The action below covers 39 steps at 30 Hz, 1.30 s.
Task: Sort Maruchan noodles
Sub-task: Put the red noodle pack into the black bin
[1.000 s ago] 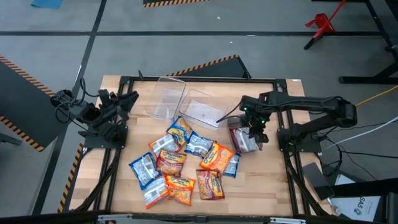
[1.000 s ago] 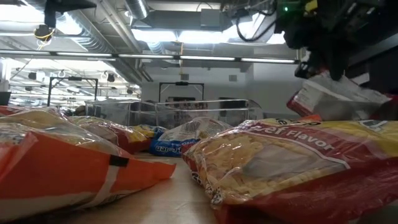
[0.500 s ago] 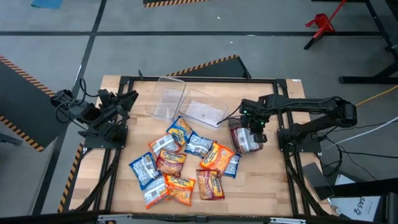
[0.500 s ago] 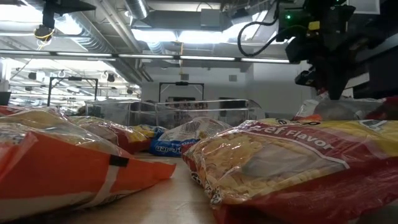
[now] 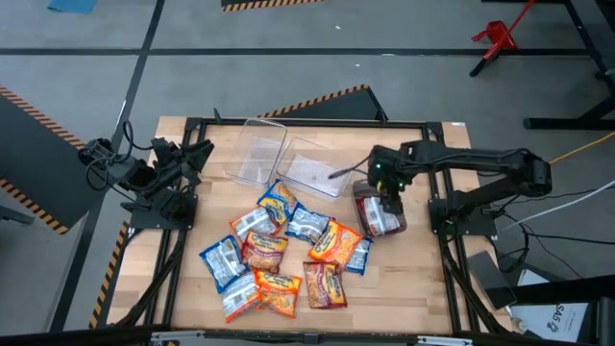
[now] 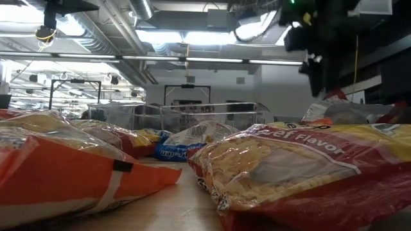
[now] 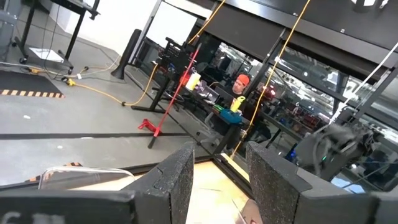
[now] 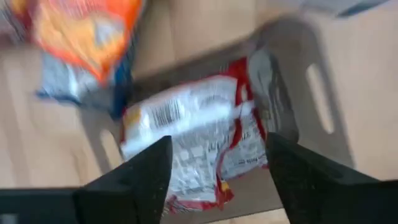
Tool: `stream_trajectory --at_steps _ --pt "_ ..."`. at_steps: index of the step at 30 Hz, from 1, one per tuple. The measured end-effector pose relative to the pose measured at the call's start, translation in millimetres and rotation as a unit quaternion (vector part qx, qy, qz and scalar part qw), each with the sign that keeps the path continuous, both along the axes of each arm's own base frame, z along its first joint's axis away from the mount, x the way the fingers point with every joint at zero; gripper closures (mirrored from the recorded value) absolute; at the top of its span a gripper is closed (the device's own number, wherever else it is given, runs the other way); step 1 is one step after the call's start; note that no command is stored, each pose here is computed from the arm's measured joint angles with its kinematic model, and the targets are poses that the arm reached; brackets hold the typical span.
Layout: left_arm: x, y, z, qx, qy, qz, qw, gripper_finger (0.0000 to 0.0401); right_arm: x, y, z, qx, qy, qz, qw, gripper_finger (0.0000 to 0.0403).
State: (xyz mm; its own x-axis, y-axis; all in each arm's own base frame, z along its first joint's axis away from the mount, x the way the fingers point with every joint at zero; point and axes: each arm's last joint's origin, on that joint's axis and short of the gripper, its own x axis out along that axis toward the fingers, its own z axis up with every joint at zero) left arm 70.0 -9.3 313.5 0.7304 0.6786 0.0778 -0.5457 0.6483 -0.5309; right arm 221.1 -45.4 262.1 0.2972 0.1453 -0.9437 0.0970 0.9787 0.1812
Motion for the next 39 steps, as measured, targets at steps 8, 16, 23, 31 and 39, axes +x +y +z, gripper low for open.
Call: stream_trajectory --at_steps 8,16,23,31,39 --pt "0.2 -0.2 0.0 0.001 -0.001 -0.005 1.0 0.026 21.3 16.3 58.7 0.086 -0.097 -0.13 0.983 0.0146" --pt "1.9 -2.4 0.8 0.012 -0.008 -0.052 0.999 0.026 37.9 104.6 46.7 0.166 -0.093 -0.228 0.955 0.0146" --pt "2.5 -3.2 0.9 0.017 -0.009 -0.069 0.997 0.026 50.5 180.9 22.7 0.207 -0.098 -0.331 0.915 0.0145" --pt "2.9 -3.8 0.9 0.02 -0.009 -0.08 0.997 0.026 71.8 240.8 -34.3 0.243 -0.046 -0.355 0.902 0.0145" --pt "3.0 -3.9 0.9 0.02 -0.009 -0.081 0.996 0.026 84.3 255.1 -76.1 0.228 -0.005 -0.356 0.906 0.0145"
